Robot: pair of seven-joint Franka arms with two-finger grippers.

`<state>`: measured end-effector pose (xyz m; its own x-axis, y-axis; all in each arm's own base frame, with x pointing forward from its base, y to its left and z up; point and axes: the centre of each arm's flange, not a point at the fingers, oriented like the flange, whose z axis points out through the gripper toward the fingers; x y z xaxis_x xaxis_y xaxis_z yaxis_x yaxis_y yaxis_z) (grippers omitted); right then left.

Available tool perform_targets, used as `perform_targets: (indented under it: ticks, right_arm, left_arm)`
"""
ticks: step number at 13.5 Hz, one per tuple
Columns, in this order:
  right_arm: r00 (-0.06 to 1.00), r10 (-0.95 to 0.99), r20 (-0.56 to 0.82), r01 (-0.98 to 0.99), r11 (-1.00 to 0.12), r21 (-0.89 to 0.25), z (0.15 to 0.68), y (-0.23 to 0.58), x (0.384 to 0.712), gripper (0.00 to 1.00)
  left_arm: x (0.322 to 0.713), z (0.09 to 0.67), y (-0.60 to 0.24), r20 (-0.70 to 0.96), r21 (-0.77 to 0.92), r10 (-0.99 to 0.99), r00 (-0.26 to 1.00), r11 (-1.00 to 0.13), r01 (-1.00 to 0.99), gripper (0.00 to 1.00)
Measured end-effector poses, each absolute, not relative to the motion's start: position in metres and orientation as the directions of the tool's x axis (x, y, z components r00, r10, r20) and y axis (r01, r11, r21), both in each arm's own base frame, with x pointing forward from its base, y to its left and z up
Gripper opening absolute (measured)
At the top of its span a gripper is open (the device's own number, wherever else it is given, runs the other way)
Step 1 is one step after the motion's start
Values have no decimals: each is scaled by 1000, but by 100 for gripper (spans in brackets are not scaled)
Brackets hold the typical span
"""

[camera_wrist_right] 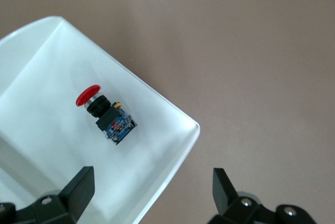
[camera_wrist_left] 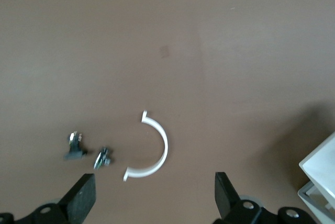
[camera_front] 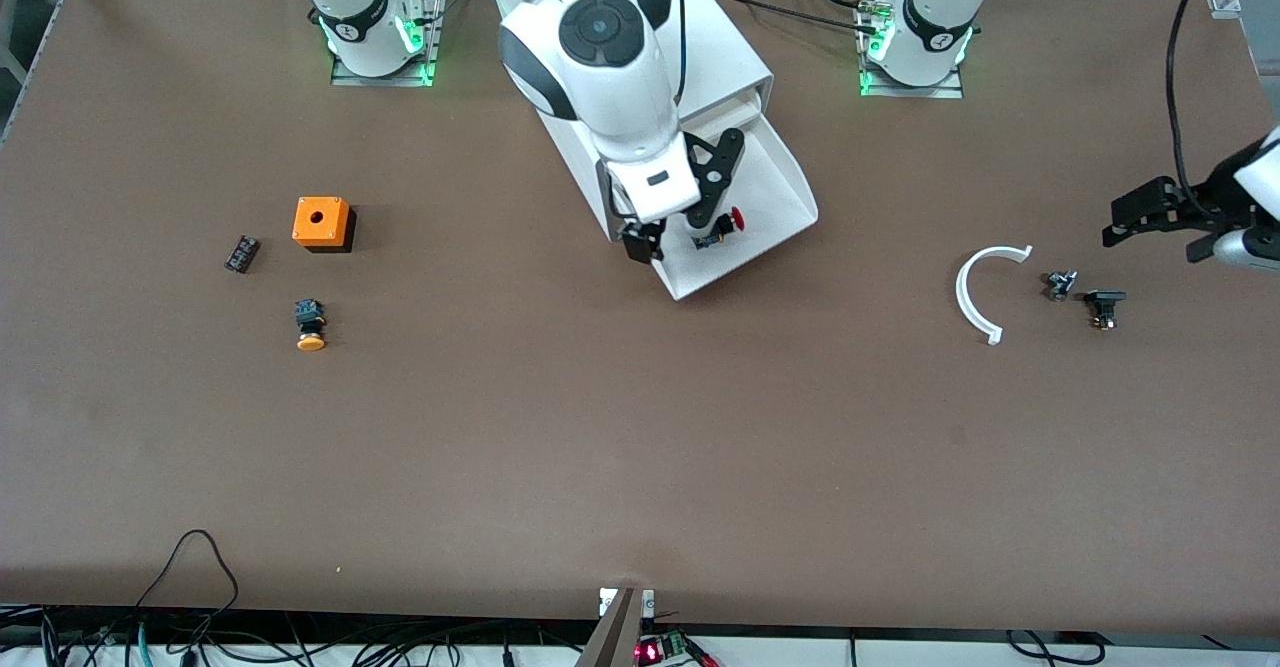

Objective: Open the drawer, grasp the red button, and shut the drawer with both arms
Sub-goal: 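Grasp the red push button inside the drawer with the right gripper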

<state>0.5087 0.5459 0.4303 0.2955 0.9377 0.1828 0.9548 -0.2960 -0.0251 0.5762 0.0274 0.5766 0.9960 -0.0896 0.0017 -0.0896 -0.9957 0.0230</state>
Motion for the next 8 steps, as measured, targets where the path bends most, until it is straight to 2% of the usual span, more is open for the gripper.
perform_targets:
  ticks: [2,8]
  right_arm:
    - [158,970,186,987,-157,-16,415,556,510,100]
    - [-101,981,167,995,95,40,412,576,492,100]
  left_arm:
    - [573,583,6,-2,-12,-15,1000,-1000,-15,100]
    - [573,581,-3,-4,-18,9,1000,-1000,9,100]
